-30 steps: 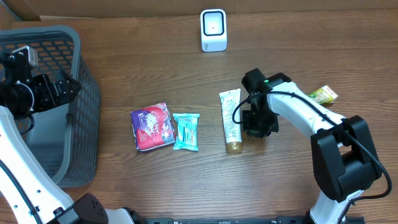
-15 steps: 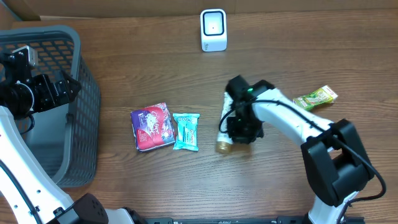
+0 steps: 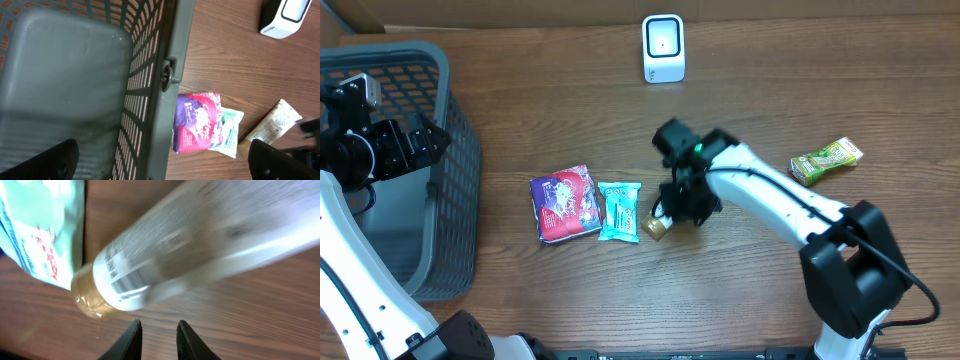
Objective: Scan the item barcode
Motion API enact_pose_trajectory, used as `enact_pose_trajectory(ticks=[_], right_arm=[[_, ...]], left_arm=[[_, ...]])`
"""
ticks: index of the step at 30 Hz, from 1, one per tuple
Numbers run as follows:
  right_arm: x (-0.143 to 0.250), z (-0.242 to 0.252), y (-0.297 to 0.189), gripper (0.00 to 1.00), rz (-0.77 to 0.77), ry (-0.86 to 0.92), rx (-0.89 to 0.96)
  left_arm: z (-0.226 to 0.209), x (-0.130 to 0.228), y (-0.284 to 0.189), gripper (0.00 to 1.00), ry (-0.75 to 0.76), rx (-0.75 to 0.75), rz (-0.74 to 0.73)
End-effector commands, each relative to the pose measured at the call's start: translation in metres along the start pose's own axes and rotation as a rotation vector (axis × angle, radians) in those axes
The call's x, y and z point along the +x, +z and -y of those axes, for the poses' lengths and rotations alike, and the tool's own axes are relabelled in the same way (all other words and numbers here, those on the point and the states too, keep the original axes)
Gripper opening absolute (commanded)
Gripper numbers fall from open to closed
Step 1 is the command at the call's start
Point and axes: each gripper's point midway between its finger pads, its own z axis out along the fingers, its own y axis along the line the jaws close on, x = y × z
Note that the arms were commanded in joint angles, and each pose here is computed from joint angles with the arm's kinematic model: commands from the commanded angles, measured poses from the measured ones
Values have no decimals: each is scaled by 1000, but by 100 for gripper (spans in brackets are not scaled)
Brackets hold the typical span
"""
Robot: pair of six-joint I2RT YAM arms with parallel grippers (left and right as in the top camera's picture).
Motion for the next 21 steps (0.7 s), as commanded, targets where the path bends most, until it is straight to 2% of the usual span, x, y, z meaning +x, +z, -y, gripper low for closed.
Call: enact_pose_trajectory(ticks=[1, 4, 7, 10, 15, 21], right_arm=[[-42, 20, -45, 27, 153, -16, 77], [-67, 25, -68, 34, 238, -52, 68], [-102, 35, -75, 33, 363, -43, 74], [-123, 38, -68, 29, 415, -55, 55], [-135, 32, -35, 27, 380, -89, 13], [-120, 33, 9, 28, 240, -86, -4]], left_arm=[[-1, -1, 2, 99, 4, -1, -4], [-1, -1, 2, 100, 3, -1, -4], [-1, -1, 2, 100, 4, -1, -4], [-1, -1, 2, 100, 3, -1, -4], [-1, -1, 2, 100, 3, -1, -4], [-1, -1, 2, 100, 3, -1, -4]])
